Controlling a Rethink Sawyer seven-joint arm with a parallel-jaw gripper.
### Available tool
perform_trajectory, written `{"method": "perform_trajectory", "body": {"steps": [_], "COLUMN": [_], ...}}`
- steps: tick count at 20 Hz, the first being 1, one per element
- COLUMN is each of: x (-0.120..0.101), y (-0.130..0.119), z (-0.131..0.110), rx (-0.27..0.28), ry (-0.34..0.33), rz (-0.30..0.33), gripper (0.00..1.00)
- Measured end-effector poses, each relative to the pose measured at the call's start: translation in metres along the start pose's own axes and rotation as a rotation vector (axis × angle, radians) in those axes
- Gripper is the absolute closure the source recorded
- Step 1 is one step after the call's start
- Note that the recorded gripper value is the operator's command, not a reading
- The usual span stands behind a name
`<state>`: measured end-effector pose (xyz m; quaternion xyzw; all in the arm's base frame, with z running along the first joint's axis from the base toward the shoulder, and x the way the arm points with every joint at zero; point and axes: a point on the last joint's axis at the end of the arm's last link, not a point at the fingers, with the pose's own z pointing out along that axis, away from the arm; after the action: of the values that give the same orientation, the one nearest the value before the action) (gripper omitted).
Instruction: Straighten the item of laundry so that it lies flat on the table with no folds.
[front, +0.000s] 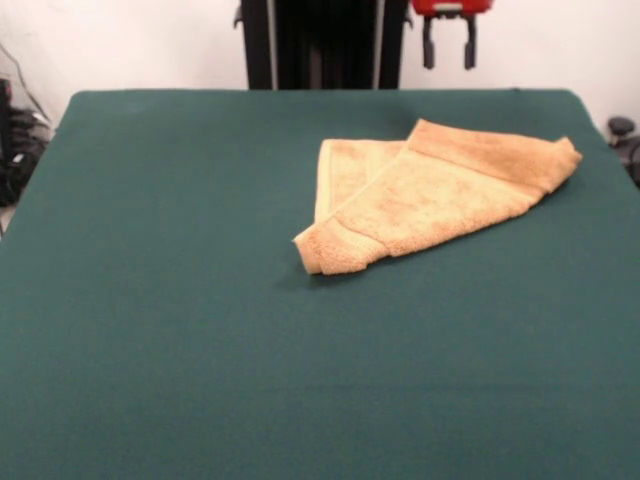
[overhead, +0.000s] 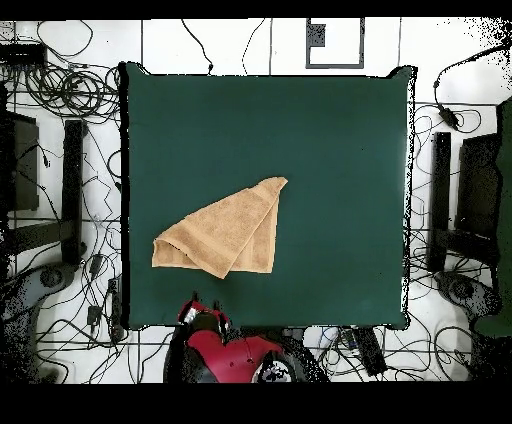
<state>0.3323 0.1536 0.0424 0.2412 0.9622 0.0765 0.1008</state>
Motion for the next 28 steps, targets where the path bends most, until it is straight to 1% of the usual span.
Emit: {"method": "perform_trajectory", "body": {"steps": [8,10,11,12,14,17,18,19,22,24,28], "x": [0.038,0.043,0.045,0.043,0.039,0.022,0.014,-0.002,-0.013,-0.025,-0.034], "y": [-0.030,-0.035,-0.040,-0.041,-0.044,-0.049,-0.052,-0.056,-0.057,-0.056,-0.053], "z": [0.030,0.032,0.032,0.032,0.028,0.018,0.014,0.005,0.000,-0.006,-0.011], "rx": [0.012,0.016,0.017,0.015,0.011,0.004,0.006,0.013,0.017,0.017,0.009], "ry": [-0.005,0.003,0.019,0.022,0.028,0.033,0.031,0.023,0.012,-0.008,-0.034], "rz": [-0.027,-0.026,-0.025,-0.023,-0.017,0.003,0.014,0.035,0.046,0.055,0.051], "gripper": [0.00,0.00,0.00,0.00,0.00,0.00,0.00,0.00,0.00,0.00,0.00]}}
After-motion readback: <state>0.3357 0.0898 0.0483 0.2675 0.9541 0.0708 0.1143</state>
